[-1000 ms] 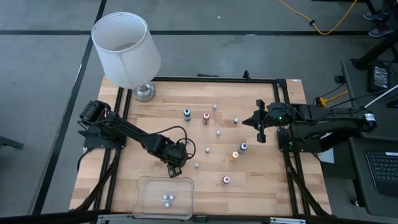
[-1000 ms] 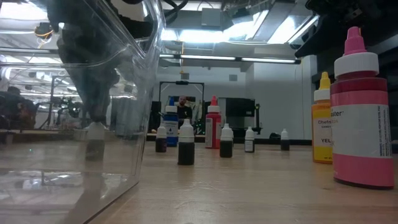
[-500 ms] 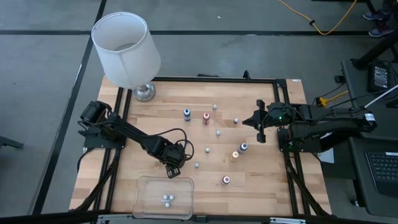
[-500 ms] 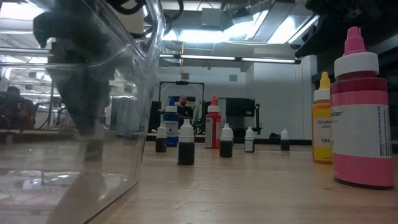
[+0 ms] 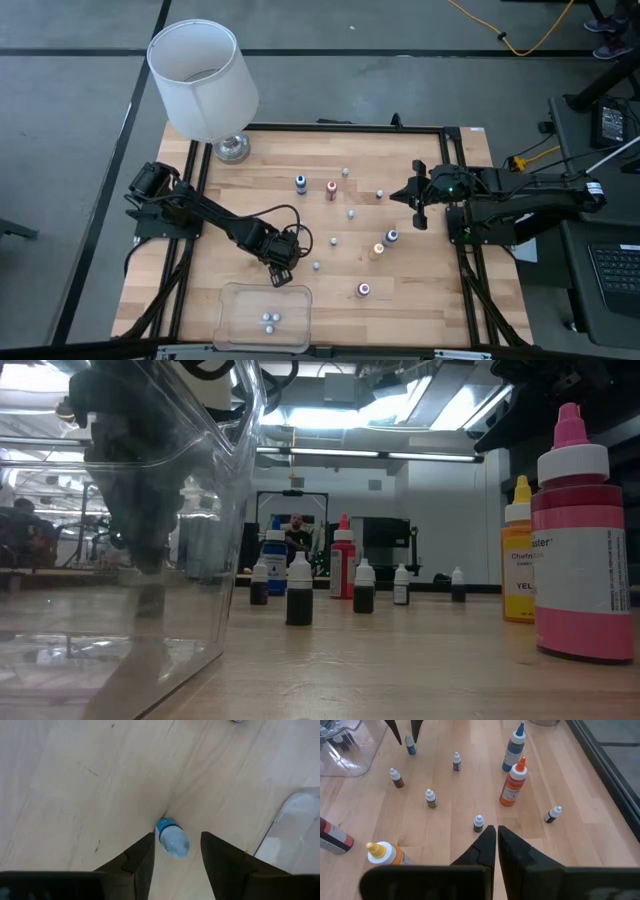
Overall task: Pick & Place food coloring
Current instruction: Put the bottom small blue food coloring bottle into the bin
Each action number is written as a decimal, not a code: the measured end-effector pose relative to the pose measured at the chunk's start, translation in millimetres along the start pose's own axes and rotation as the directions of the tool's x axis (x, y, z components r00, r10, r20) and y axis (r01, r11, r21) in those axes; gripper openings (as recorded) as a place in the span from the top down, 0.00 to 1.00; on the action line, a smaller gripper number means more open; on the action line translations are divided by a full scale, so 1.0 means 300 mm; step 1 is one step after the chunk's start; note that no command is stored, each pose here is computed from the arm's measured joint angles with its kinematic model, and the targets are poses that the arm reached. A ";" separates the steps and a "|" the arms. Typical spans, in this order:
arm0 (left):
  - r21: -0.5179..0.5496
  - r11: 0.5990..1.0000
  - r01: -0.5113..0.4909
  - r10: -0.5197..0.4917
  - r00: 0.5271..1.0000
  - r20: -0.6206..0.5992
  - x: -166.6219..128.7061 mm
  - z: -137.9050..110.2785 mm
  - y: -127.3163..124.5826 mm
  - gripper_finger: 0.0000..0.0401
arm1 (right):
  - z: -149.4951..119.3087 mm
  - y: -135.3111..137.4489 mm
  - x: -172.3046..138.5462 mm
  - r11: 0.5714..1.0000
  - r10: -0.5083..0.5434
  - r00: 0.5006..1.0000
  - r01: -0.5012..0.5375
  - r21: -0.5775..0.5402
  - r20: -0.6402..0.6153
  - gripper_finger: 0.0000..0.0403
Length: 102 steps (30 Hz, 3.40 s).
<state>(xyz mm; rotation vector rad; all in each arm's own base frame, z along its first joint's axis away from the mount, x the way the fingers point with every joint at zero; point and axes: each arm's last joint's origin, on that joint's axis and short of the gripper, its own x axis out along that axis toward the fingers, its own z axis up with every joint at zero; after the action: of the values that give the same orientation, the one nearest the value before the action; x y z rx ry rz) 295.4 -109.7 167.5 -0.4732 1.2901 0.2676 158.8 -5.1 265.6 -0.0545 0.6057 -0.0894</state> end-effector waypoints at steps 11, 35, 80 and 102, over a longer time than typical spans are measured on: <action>-0.015 1.000 -0.005 0.005 1.000 0.008 -0.004 0.001 0.001 0.81 | 0.000 0.000 0.000 1.000 0.000 1.000 0.000 0.000 0.000 0.94; 0.152 0.982 -0.114 0.083 0.976 0.200 -0.444 0.057 -0.086 0.87 | -0.004 0.001 0.014 1.000 0.001 1.000 -0.001 -0.002 -0.027 0.94; -0.478 0.867 -0.137 0.179 0.983 0.042 -0.200 -0.176 -0.476 0.88 | -0.012 0.017 0.065 0.975 0.120 0.988 -0.136 -0.176 -0.099 0.94; -0.444 0.884 -0.148 0.185 0.982 0.040 -0.167 -0.208 -0.477 0.88 | -0.012 0.017 0.065 0.974 0.119 0.988 -0.136 -0.179 -0.098 0.94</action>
<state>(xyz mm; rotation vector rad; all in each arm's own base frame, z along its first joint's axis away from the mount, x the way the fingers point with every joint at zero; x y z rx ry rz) 292.9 -261.3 229.9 -0.7281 1.1905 0.7285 173.1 -2.0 251.1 -0.1926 0.7020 0.0902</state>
